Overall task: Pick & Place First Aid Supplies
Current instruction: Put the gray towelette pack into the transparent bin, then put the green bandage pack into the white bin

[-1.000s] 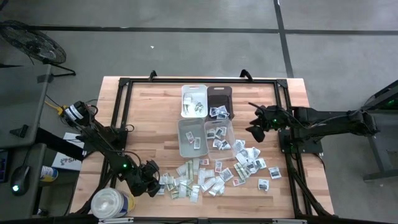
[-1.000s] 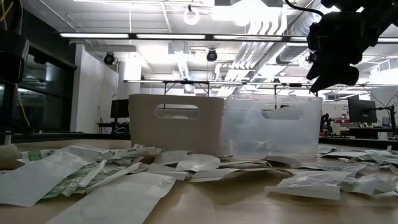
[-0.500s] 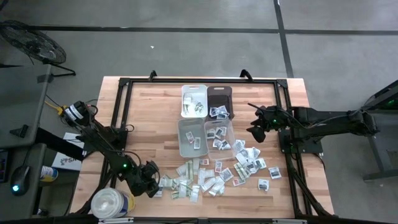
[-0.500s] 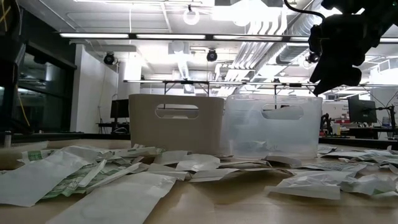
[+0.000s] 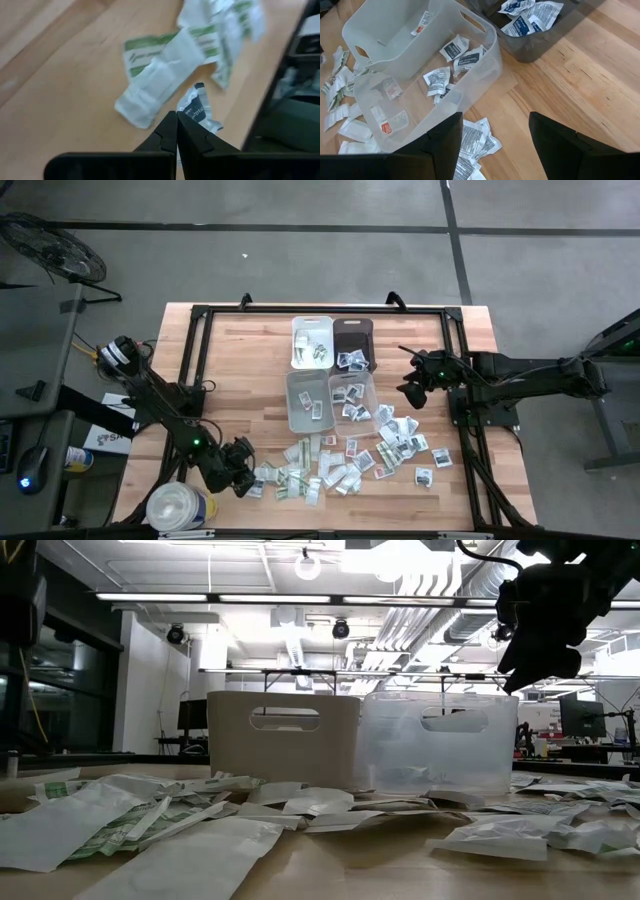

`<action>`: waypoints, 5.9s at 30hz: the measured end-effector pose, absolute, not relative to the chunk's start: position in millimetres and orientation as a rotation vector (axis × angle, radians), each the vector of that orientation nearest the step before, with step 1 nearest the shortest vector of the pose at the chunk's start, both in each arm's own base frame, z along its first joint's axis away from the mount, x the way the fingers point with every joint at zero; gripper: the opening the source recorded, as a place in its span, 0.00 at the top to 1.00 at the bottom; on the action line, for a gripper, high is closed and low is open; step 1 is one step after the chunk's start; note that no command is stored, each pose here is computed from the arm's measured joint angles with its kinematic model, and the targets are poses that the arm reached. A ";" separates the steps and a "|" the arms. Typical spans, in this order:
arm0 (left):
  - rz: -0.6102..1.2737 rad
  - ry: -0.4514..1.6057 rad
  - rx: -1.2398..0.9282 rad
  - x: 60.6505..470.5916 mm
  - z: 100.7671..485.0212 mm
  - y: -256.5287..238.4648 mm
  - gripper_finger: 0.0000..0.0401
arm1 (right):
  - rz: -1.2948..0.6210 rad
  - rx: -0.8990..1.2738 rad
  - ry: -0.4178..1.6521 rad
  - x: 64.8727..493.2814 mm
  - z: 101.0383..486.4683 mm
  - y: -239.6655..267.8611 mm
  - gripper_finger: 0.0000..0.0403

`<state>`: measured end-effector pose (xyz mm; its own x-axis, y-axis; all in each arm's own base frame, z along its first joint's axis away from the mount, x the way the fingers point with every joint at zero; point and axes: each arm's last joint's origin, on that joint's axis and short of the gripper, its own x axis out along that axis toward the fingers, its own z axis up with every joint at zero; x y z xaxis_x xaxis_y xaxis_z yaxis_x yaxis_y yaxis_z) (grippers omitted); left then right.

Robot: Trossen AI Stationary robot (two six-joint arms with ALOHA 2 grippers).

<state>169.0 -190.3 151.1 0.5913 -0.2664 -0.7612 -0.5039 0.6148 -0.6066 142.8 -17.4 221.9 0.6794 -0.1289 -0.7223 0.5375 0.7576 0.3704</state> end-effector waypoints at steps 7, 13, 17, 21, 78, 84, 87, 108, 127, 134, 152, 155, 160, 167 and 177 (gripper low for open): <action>0.158 0.760 -0.905 168.0 174.8 -181.7 1.00 | -0.411 0.607 0.732 142.8 221.9 -17.6 0.45; 0.267 0.496 -0.850 170.0 189.2 -170.4 1.00 | -0.430 0.602 0.726 142.7 221.9 -18.3 0.45; 0.339 0.437 -0.837 181.0 190.4 -158.0 1.00 | -0.442 0.597 0.722 142.6 222.0 -18.6 0.45; 0.374 0.447 -0.811 202.5 196.1 -138.2 1.00 | -0.445 0.596 0.720 142.7 222.0 -18.7 0.45; 0.292 0.630 -0.504 397.4 218.1 6.9 0.87 | -0.276 0.472 0.680 148.9 228.2 -16.8 0.45; 0.234 0.642 -0.487 396.4 220.4 6.7 0.70 | -0.267 0.464 0.682 148.9 228.2 -16.6 0.45; 0.204 0.650 -0.453 389.0 232.4 4.5 0.66 | -0.273 0.480 0.681 148.8 228.1 -16.6 0.45; -0.068 1.100 0.160 267.3 240.8 -166.9 0.66 | -0.315 0.649 0.665 149.0 228.2 -16.1 0.45; -0.029 1.207 0.085 201.5 199.4 -212.0 0.43 | -0.335 0.643 0.658 148.9 228.3 -16.7 0.45; -0.053 1.204 0.027 206.8 189.3 -207.8 0.36 | -0.371 0.654 0.646 148.8 228.3 -17.6 0.45; 0.014 1.187 -0.157 203.3 153.1 -193.7 0.52 | -0.377 0.652 0.644 148.8 228.4 -17.7 0.45; 0.014 1.202 -0.168 200.3 148.1 -192.1 0.52 | -0.377 0.653 0.644 148.8 228.4 -17.7 0.45; 0.022 1.225 -0.194 195.9 141.3 -188.7 0.52 | -0.377 0.653 0.644 148.7 228.4 -17.7 0.45; 0.041 1.232 -0.175 192.4 136.1 -184.8 0.56 | -0.379 0.652 0.649 148.4 228.0 -17.7 0.45; 0.106 1.305 -0.200 193.0 116.1 -186.1 0.84 | -0.384 0.651 0.669 147.1 226.5 -17.5 0.45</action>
<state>193.0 -186.1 116.1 0.2612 -0.0350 -0.9647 -0.1903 0.9779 -0.0870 147.1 -17.5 226.5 0.7265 -0.1224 -0.6761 0.5223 0.7377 0.4277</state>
